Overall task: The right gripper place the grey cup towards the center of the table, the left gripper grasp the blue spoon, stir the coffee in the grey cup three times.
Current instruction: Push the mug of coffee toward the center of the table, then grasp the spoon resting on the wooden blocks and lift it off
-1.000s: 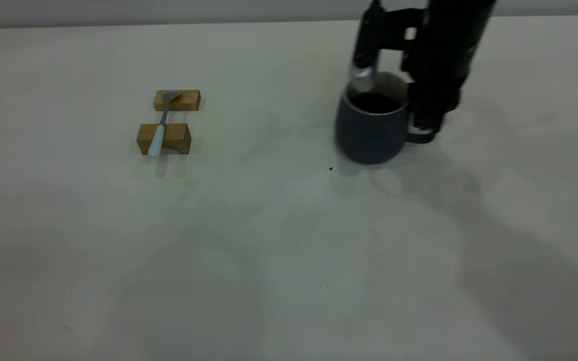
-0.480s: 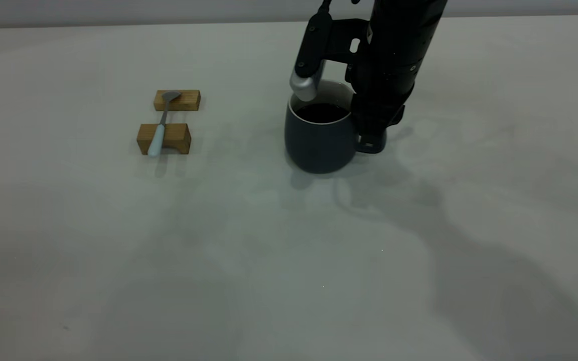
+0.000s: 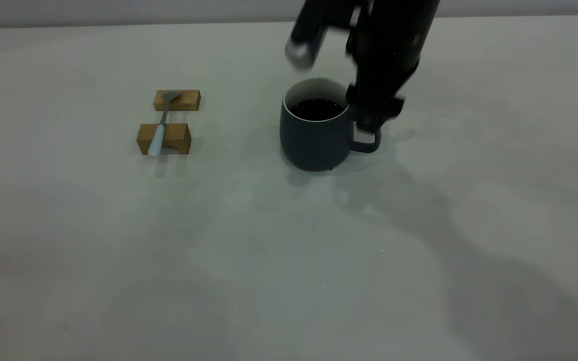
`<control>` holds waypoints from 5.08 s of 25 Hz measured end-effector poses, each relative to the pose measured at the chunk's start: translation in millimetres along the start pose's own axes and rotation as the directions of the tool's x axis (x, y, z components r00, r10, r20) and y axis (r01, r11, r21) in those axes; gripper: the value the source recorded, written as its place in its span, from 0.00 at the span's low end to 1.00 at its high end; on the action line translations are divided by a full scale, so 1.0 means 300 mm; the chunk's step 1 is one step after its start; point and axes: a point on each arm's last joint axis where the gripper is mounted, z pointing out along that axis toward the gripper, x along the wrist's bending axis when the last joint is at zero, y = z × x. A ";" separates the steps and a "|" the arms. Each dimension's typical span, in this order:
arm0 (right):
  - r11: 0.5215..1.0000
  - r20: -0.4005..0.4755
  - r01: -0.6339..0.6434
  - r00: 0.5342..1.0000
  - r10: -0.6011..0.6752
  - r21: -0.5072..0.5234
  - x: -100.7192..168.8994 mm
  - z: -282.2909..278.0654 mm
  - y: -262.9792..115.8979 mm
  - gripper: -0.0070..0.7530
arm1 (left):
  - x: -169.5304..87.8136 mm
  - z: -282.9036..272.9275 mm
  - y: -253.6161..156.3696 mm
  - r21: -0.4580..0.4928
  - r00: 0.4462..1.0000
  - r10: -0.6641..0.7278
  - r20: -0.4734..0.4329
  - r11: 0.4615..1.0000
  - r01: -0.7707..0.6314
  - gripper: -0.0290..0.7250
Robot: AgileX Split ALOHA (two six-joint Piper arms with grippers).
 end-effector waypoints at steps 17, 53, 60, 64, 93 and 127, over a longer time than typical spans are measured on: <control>0.946 0.001 -0.320 0.947 0.320 -0.061 0.120 -0.999 -0.221 0.91 | 0.000 0.000 0.000 0.000 1.000 0.000 0.000 1.000 0.000 0.73; 0.412 0.130 -0.657 0.434 0.892 -0.631 0.787 -1.034 -0.909 0.79 | 0.000 0.000 0.000 0.000 1.000 0.000 0.000 1.000 0.000 0.73; 0.400 0.116 -0.688 0.421 0.900 -0.606 0.795 -1.027 -0.913 0.79 | 0.000 0.000 0.000 0.000 1.000 0.000 0.000 1.000 0.000 0.73; 0.397 0.113 -0.692 0.419 0.901 -0.603 0.796 -1.026 -0.913 0.79 | 0.000 0.000 0.000 0.000 1.000 0.000 0.000 1.000 0.000 0.73; 0.392 0.098 -0.694 0.424 0.900 -0.603 0.799 -1.025 -0.909 0.79 | -0.001 0.000 0.054 0.021 0.998 -0.067 0.014 0.998 0.067 0.73; 0.392 0.098 -0.694 0.424 0.900 -0.603 0.799 -1.025 -0.909 0.79 | -0.228 1.427 0.385 0.731 0.994 -0.088 0.071 0.683 0.008 0.82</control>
